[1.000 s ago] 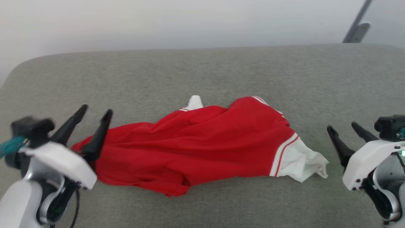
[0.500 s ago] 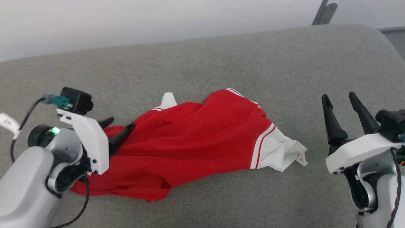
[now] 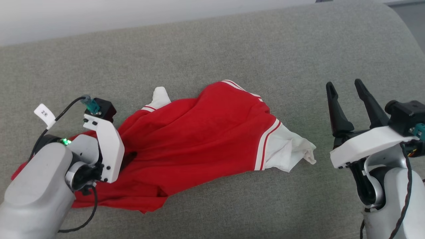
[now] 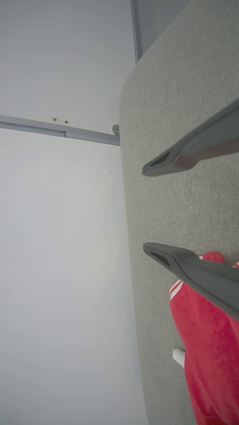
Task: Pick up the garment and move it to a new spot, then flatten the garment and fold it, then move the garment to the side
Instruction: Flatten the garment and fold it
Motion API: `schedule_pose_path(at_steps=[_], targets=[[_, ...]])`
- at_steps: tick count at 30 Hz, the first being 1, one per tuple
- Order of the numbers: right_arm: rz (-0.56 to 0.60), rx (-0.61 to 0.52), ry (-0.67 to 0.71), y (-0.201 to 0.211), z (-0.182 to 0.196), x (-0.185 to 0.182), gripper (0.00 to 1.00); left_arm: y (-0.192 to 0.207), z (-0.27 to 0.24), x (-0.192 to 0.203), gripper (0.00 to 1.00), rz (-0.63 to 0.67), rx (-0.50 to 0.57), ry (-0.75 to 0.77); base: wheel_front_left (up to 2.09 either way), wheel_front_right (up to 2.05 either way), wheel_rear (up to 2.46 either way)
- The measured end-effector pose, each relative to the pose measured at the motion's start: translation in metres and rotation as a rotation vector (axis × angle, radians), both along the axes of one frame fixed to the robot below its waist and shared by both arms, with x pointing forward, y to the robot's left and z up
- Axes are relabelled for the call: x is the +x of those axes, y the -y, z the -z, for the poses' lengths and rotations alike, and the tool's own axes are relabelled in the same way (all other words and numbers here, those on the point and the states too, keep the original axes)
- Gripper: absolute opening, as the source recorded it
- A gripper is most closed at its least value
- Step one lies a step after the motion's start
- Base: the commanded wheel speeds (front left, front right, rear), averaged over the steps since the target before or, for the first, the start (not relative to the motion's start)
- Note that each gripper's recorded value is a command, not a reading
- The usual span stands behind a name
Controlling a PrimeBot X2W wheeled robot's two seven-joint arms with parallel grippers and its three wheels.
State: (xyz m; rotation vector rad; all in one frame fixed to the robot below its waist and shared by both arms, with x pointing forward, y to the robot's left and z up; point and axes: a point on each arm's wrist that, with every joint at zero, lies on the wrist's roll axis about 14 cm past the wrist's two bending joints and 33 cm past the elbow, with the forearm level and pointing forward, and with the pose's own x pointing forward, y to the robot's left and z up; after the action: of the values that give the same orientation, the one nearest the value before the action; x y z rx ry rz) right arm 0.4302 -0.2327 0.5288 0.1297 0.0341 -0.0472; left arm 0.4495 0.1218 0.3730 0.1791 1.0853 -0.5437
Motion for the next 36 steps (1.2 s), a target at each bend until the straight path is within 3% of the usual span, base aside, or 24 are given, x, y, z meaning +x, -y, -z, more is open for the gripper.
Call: schedule_pose_path(at_steps=[3, 4, 6, 16, 32, 33, 34, 36], targets=[[0.000, 0.009, -0.007, -0.001, 0.005, 0.004, 1.00, 0.004, 0.010, 0.004, 1.00, 0.005, 0.000, -0.014, 0.00, 0.00, 0.00], [0.000, 0.009, -0.007, -0.001, 0.005, 0.004, 1.00, 0.004, 0.010, 0.004, 0.48, 0.005, 0.000, -0.014, 0.00, 0.00, 0.00], [-0.001, 0.010, -0.008, -0.001, 0.006, 0.006, 1.00, 0.004, 0.013, 0.007, 0.00, 0.000, -0.001, -0.024, 0.00, 0.00, 0.00], [-0.001, 0.013, 0.003, 0.000, 0.005, 0.012, 1.00, -0.003, 0.001, 0.002, 0.00, -0.018, -0.021, -0.068, 0.00, 0.00, 0.00], [-0.002, 0.022, 0.001, -0.002, 0.005, 0.010, 1.00, -0.016, 0.012, -0.113, 0.00, -0.049, -0.015, -0.313, 0.00, 0.00, 0.00], [-0.003, 0.023, 0.001, -0.003, 0.004, 0.010, 1.00, -0.015, 0.012, -0.114, 0.37, -0.059, -0.024, -0.313, 0.00, 0.00, 0.00], [-0.005, 0.024, 0.000, -0.003, 0.004, 0.010, 1.00, -0.015, 0.012, -0.113, 0.99, -0.069, -0.032, -0.301, 0.00, 0.00, 0.00], [-0.007, 0.025, 0.000, -0.004, 0.004, 0.010, 1.00, -0.015, 0.012, -0.112, 1.00, -0.092, -0.045, -0.290, 0.00, 0.00, 0.00]])
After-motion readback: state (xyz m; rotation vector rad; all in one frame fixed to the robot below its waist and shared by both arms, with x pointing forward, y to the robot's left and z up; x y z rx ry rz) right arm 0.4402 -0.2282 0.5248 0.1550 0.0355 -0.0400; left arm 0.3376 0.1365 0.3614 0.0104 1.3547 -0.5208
